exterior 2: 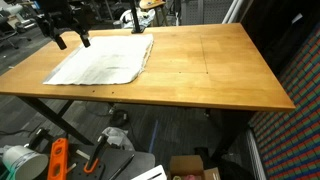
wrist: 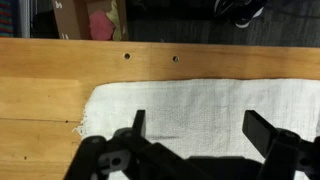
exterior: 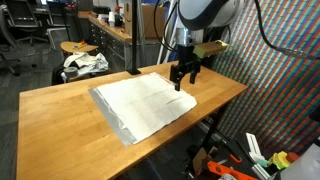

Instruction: Fold the towel in half

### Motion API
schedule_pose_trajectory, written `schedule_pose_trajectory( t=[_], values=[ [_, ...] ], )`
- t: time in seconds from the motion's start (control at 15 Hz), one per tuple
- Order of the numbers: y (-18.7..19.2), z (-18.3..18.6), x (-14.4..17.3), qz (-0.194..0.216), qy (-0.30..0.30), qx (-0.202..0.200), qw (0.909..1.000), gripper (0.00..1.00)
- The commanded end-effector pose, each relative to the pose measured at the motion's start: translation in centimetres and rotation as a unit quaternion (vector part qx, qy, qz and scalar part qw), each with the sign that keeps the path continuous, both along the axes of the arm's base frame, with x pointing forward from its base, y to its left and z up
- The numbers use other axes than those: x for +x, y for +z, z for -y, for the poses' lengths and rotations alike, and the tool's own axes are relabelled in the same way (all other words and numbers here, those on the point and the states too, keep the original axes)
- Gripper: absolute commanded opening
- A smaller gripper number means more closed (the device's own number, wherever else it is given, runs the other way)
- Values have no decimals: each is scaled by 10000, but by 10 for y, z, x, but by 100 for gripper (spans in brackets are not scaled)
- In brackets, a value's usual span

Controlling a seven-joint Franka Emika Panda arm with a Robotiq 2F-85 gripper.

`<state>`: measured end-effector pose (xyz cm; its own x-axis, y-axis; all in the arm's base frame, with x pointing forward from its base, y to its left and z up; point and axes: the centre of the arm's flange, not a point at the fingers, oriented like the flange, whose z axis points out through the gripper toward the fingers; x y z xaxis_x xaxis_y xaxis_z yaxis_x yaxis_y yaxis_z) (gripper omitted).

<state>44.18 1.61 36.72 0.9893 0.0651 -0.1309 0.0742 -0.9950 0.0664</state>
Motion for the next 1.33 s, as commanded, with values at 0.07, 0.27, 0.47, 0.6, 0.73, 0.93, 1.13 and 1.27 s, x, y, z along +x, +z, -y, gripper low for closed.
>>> schedule_pose_trajectory(
  t=[0.07,0.27,0.47,0.6,0.73,0.93,1.13,1.27],
  values=[
    [4,0,2,50,0,2,10000,100],
    [7,0,4,83,0,3,10000,100],
    [7,0,4,83,1,3,10000,100],
    [7,0,4,83,1,3,10000,100],
    [7,0,4,83,1,3,10000,100],
    [7,0,4,83,0,3,10000,100],
    [7,0,4,83,0,3,10000,100],
    [7,0,4,83,0,3,10000,100]
  ],
)
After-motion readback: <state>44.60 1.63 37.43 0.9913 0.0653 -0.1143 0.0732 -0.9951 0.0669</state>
